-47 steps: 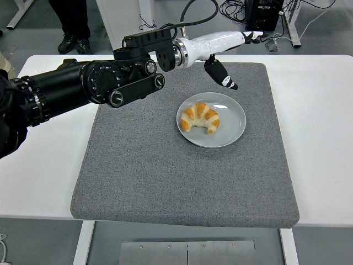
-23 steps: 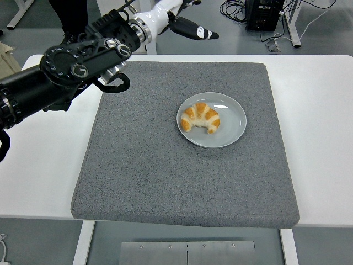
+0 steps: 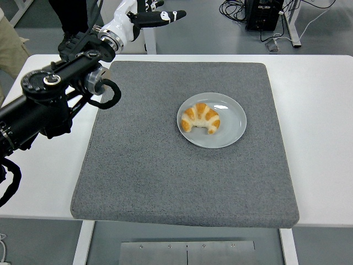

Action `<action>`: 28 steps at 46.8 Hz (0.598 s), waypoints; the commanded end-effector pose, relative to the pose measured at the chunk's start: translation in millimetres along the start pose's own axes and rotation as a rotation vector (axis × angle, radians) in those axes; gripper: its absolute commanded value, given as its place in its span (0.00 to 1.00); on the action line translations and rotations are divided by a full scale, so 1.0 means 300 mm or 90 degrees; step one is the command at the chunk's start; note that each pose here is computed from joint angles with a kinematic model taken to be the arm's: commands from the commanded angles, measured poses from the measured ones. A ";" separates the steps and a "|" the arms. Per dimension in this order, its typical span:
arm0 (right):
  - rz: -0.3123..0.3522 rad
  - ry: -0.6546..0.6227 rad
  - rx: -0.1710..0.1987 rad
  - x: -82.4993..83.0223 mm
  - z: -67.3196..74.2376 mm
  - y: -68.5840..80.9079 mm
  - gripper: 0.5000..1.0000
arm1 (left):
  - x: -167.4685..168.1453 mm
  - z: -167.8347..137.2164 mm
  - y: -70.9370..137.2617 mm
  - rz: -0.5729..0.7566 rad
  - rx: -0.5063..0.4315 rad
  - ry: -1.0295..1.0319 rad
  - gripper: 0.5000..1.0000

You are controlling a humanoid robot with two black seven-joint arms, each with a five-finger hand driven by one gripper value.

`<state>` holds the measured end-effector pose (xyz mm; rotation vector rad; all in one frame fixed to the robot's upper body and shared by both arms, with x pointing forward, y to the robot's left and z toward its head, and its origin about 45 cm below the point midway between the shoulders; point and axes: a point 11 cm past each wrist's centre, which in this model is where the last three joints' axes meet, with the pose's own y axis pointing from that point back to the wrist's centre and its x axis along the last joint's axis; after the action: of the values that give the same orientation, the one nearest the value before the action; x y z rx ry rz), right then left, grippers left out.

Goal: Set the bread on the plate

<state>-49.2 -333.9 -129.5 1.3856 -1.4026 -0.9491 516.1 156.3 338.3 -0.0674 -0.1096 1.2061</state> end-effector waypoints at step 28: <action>-0.001 -0.001 0.000 0.000 0.000 0.000 1.00 | 0.186 -0.203 0.056 0.125 0.054 0.191 0.94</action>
<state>-49.2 -333.9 -129.5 1.3856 -1.4026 -0.9497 528.0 218.7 278.7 -0.1709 0.1964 1.4082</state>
